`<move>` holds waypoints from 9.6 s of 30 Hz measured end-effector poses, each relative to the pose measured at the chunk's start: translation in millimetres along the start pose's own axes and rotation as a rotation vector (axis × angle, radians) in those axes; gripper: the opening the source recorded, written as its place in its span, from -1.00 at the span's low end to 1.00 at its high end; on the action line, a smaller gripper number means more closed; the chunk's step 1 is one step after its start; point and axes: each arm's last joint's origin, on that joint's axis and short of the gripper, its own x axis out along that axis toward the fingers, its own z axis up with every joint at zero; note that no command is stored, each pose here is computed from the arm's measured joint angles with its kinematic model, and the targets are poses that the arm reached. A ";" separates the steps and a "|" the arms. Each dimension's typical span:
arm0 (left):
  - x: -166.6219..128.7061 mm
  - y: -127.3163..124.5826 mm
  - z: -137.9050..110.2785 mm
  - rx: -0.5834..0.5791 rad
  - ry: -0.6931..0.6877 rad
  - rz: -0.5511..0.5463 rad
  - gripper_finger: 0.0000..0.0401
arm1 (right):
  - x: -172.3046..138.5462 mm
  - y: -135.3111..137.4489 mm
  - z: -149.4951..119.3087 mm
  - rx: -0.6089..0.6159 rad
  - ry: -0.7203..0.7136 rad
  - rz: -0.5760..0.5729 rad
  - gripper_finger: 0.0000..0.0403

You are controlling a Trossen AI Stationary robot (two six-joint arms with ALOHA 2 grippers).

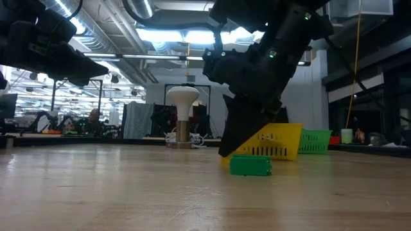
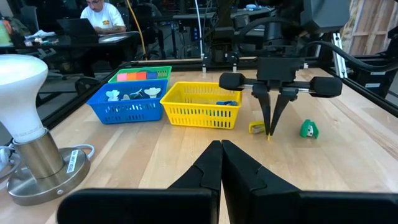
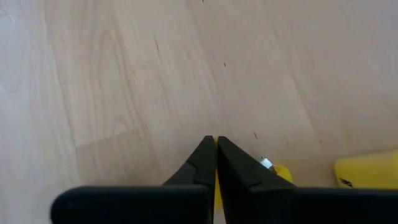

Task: Pick and place Stapler, Stapler remover, tape
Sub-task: Put the yellow stapler into the yellow bin, then put the green stapler into the yellow bin, then return to Home Position

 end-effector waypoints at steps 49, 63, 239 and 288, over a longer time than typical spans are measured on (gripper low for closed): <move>0.0 0.0 0.0 0.000 0.000 0.000 -0.99 | -82.4 -63.4 -29.5 0.102 -0.342 -0.051 -0.99; 0.0 0.0 0.0 0.000 0.000 0.000 -0.99 | -64.8 -83.1 -48.2 0.183 -0.261 -0.092 -0.82; 0.0 -0.1 0.0 0.000 0.000 -0.001 -0.99 | -62.2 -133.7 -57.4 -0.112 -0.419 -0.094 0.21; 0.0 0.0 0.0 0.000 0.000 0.000 -0.99 | -132.0 -171.5 -176.2 -0.070 -0.891 0.145 0.31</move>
